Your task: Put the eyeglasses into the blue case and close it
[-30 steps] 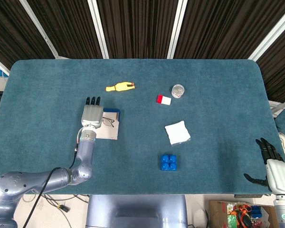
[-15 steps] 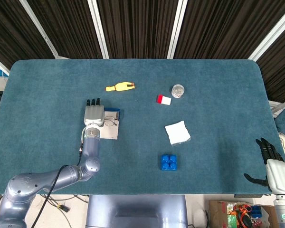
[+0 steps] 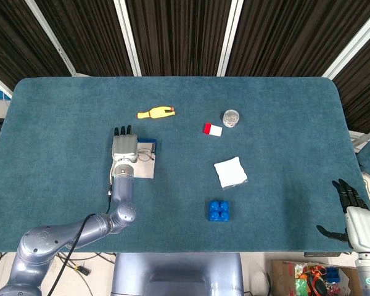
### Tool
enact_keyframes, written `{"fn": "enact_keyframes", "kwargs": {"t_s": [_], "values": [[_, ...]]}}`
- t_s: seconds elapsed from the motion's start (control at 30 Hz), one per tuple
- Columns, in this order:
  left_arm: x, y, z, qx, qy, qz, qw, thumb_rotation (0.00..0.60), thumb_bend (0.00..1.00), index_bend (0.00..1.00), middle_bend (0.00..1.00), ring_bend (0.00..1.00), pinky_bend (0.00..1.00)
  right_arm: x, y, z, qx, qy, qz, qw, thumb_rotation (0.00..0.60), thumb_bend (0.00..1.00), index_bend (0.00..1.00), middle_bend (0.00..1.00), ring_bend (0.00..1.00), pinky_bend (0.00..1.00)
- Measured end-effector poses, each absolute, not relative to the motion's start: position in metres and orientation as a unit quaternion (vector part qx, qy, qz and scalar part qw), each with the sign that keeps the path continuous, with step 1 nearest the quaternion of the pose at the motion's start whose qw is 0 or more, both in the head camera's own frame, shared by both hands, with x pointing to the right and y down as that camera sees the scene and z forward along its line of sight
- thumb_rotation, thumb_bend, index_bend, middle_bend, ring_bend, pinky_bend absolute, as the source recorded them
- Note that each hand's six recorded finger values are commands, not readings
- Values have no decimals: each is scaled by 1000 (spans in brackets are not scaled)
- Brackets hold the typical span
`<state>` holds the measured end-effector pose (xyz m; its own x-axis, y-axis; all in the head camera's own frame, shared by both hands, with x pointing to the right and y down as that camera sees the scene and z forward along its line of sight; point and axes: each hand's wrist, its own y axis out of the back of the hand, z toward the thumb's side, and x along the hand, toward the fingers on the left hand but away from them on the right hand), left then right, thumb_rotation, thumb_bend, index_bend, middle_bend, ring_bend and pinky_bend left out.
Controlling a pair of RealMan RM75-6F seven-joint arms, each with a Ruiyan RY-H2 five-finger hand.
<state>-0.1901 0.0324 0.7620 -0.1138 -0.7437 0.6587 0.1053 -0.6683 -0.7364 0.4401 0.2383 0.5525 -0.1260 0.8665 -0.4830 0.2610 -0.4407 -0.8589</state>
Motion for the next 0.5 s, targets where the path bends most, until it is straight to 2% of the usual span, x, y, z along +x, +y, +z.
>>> {"fn": "enact_keyframes", "kwargs": {"t_s": [0.4, 0.5], "values": [[-186, 28, 759, -581, 266, -690, 340, 600, 419, 604, 48, 0, 0, 441, 238, 553, -608, -465, 592, 252, 600, 37, 24, 0, 56, 190], [-187, 28, 759, -576, 265, -691, 346, 600, 419, 569, 43, 0, 0, 441, 238, 552, -607, -466, 592, 251, 600, 37, 24, 0, 56, 190]]}}
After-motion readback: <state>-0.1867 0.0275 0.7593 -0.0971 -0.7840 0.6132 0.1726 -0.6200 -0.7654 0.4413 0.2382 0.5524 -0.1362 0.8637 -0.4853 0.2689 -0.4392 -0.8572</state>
